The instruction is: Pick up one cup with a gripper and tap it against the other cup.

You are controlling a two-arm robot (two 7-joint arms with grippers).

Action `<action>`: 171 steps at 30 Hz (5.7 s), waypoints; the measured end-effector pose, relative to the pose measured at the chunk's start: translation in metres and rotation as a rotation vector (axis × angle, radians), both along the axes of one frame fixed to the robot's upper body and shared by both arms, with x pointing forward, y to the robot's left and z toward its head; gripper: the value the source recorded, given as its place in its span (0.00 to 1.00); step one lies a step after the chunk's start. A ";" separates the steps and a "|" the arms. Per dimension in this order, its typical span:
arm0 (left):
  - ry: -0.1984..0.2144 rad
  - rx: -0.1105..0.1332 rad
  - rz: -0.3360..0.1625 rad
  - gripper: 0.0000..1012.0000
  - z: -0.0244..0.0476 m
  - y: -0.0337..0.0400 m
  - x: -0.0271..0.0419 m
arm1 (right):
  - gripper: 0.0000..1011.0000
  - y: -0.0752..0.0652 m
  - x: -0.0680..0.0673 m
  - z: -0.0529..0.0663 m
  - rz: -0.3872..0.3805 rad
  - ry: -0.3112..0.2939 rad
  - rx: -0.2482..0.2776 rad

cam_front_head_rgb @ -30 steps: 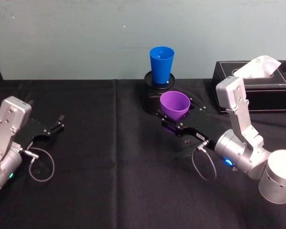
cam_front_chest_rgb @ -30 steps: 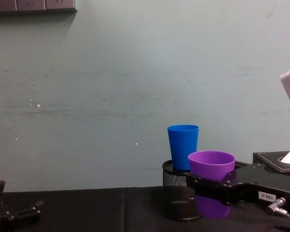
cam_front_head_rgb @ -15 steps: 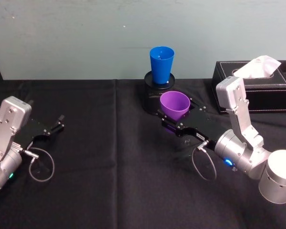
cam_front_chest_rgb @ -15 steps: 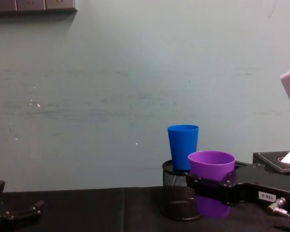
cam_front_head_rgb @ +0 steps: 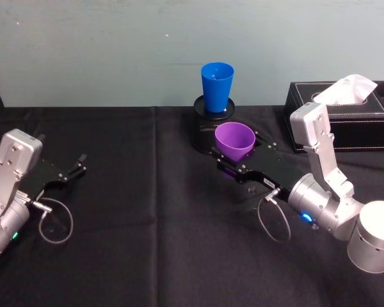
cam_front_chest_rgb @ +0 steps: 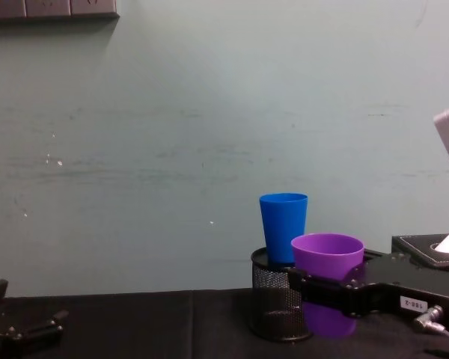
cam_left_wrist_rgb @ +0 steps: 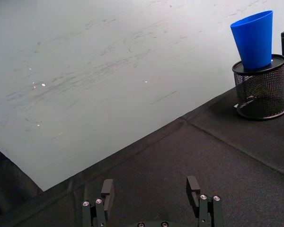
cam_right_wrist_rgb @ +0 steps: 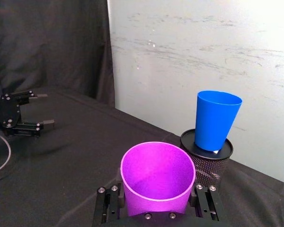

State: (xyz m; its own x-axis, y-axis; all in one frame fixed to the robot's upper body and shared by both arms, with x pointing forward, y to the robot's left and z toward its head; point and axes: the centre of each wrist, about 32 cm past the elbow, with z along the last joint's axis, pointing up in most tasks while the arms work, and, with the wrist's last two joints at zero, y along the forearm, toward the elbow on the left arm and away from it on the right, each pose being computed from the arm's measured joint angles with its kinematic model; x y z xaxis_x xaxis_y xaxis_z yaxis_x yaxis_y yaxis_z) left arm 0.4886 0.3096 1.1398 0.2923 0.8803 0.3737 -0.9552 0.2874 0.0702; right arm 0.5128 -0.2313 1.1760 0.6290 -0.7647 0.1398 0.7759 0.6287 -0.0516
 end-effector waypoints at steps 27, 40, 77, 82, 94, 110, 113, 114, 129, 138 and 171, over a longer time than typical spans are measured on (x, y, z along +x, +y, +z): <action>0.000 0.000 0.000 0.99 0.0000 0.0000 0.0000 | 0.72 0.000 0.000 0.000 0.000 0.000 0.000; 0.000 0.000 0.000 0.99 0.0000 0.0000 0.0000 | 0.72 0.000 0.000 0.000 0.000 0.000 0.000; 0.000 0.000 0.000 0.99 0.0000 0.0000 0.0000 | 0.72 0.000 0.000 0.000 0.000 0.000 0.000; 0.000 0.000 0.000 0.99 0.0000 0.0000 0.0000 | 0.72 0.000 0.000 0.000 0.000 0.000 0.000; 0.000 0.000 0.000 0.99 0.0000 0.0000 0.0000 | 0.72 0.000 0.000 0.000 0.000 0.000 0.000; 0.000 0.000 0.000 0.99 0.0000 0.0000 0.0000 | 0.72 0.000 0.000 0.000 0.000 0.000 0.000; 0.000 0.000 0.000 0.99 0.0000 0.0000 0.0000 | 0.72 0.000 0.000 0.000 0.000 0.000 0.000; 0.000 0.000 0.000 0.99 0.0000 0.0000 0.0000 | 0.72 0.000 0.000 0.000 0.000 0.000 0.000; 0.000 0.000 0.000 0.99 0.0000 0.0000 0.0000 | 0.72 0.000 0.000 0.000 0.000 0.000 0.000; 0.000 0.000 0.000 0.99 0.0000 0.0000 0.0000 | 0.72 0.000 0.000 0.000 0.000 0.000 0.000; 0.000 0.000 0.000 0.99 0.0000 0.0000 0.0000 | 0.72 0.006 0.021 0.006 -0.030 0.011 0.008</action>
